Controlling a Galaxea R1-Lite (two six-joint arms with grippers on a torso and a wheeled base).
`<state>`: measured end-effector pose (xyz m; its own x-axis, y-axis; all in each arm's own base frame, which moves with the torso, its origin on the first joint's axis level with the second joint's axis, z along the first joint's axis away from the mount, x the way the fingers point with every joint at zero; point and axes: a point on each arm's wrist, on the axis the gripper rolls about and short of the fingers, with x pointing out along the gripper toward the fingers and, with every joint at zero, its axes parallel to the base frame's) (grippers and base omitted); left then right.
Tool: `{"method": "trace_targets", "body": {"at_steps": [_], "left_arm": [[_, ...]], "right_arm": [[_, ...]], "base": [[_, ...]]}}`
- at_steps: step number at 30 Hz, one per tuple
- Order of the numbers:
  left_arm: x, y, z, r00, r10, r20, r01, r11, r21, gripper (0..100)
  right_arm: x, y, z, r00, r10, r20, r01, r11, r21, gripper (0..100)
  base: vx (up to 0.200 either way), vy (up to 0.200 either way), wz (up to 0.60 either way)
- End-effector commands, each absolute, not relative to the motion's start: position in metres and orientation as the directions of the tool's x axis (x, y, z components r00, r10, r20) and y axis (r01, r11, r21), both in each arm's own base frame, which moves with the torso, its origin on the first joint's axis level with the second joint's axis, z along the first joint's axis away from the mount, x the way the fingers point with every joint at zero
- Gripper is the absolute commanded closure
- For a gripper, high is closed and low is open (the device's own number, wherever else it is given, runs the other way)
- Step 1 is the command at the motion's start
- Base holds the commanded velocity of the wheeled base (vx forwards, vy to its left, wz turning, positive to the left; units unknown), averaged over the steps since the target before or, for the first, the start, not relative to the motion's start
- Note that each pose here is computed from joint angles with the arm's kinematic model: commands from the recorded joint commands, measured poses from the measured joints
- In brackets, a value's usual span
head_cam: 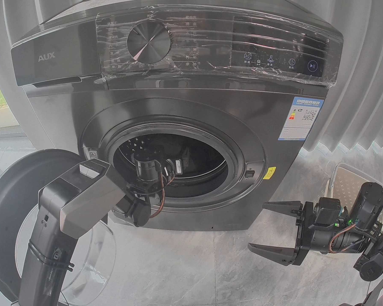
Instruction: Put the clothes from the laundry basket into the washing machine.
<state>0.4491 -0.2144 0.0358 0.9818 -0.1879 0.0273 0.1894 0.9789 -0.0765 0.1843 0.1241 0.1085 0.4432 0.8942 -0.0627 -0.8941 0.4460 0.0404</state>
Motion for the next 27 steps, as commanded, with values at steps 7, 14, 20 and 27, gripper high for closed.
{"method": "trace_targets", "body": {"at_steps": [7, 14, 20, 27], "left_arm": [[0.399, -0.220, 0.039, 0.966, -0.242, -0.093, 0.240, 0.970, -0.034, 0], [0.365, -0.231, 0.043, 0.944, -0.300, -0.137, 0.298, 0.954, -0.029, 0], [0.329, -0.240, 0.031, 0.914, -0.361, -0.184, 0.365, 0.931, -0.013, 0], [0.301, -0.240, 0.029, 0.893, -0.395, -0.217, 0.405, 0.914, -0.001, 0]], "right_arm": [[0.183, 0.123, 0.112, 0.443, 0.895, -0.050, -0.895, 0.445, 0.031, 0], [0.183, 0.123, 0.112, 0.443, 0.895, -0.049, -0.895, 0.445, 0.030, 0], [0.182, 0.123, 0.113, 0.443, 0.895, -0.048, -0.895, 0.445, 0.029, 0], [0.182, 0.123, 0.112, 0.443, 0.895, -0.049, -0.895, 0.445, 0.030, 0]], "base": [[0.000, 0.000, 0.00], [0.000, 0.000, 0.00], [0.000, 0.000, 0.00], [0.000, 0.000, 0.00]]}}
